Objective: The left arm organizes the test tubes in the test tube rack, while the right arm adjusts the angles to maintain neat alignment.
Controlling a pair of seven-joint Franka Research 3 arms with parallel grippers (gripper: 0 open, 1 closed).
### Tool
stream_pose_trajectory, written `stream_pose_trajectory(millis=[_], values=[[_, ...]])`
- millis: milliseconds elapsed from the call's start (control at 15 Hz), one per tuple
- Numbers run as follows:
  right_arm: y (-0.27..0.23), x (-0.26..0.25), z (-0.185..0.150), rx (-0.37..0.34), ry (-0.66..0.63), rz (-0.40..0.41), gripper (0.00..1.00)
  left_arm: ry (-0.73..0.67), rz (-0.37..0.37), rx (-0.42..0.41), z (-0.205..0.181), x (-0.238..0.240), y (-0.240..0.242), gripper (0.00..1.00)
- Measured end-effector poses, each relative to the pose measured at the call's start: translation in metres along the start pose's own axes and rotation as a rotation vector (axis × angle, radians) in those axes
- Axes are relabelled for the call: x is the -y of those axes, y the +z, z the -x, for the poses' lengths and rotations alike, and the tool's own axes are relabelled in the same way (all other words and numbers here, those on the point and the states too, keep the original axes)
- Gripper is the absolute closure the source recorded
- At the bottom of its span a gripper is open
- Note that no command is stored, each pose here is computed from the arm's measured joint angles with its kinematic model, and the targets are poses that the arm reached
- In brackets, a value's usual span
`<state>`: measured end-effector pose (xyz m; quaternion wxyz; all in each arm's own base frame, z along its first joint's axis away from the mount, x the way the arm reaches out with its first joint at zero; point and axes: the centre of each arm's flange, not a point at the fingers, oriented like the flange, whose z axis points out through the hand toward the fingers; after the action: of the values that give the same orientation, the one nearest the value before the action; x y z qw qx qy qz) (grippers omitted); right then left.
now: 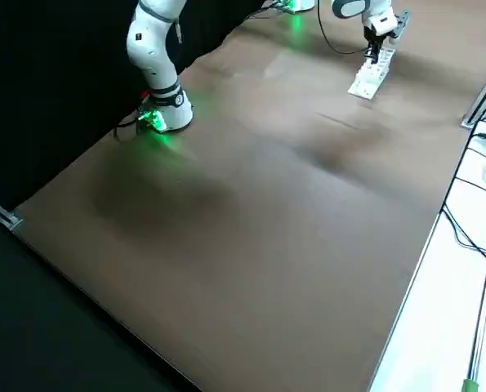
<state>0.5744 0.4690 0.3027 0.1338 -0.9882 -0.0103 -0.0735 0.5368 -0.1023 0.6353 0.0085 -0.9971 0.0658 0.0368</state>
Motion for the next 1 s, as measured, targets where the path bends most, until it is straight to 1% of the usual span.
stream_pose_trajectory(millis=[1000], values=[[-0.003,0.013,0.005,-0.015,0.001,-0.023,0.96,0.0,0.0,0.0,0.0,0.0,0.0,0.0]])
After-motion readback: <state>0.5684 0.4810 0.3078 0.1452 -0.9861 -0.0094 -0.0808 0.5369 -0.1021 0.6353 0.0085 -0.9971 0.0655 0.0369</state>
